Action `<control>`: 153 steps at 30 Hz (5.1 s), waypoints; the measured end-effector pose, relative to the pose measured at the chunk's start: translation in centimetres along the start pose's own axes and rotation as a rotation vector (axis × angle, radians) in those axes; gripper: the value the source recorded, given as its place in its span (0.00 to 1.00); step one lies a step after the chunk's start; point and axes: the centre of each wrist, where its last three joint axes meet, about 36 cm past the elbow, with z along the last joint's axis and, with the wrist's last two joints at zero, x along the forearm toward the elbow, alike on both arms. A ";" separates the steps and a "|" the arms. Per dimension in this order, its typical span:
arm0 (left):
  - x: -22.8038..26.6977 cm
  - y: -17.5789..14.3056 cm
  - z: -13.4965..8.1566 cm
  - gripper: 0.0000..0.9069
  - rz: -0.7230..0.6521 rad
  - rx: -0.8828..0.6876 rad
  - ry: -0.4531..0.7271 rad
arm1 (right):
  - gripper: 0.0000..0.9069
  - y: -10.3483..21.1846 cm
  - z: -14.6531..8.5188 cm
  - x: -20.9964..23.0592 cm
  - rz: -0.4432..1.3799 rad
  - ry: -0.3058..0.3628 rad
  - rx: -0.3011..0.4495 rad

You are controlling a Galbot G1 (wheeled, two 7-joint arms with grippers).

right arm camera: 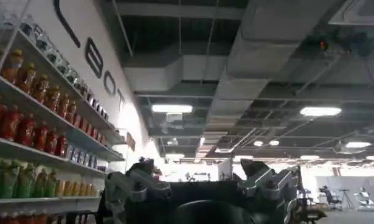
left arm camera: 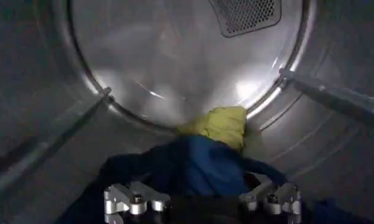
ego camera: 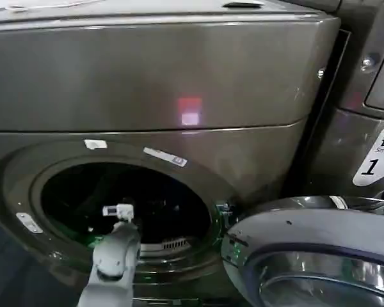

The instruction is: Grasp the clothes from the dryer.

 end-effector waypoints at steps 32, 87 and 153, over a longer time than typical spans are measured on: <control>-6.2 4.0 -9.9 1.00 0.395 -1.238 0.066 | 1.00 1.3 1.4 0.3 -0.040 0.025 -0.010; -14.1 5.8 -4.6 0.09 0.870 -1.279 0.479 | 1.00 1.8 2.6 0.7 -0.050 0.028 0.001; -7.6 -0.9 -3.9 0.00 0.183 -0.171 -0.321 | 1.00 2.4 2.3 1.4 -0.004 0.085 -0.020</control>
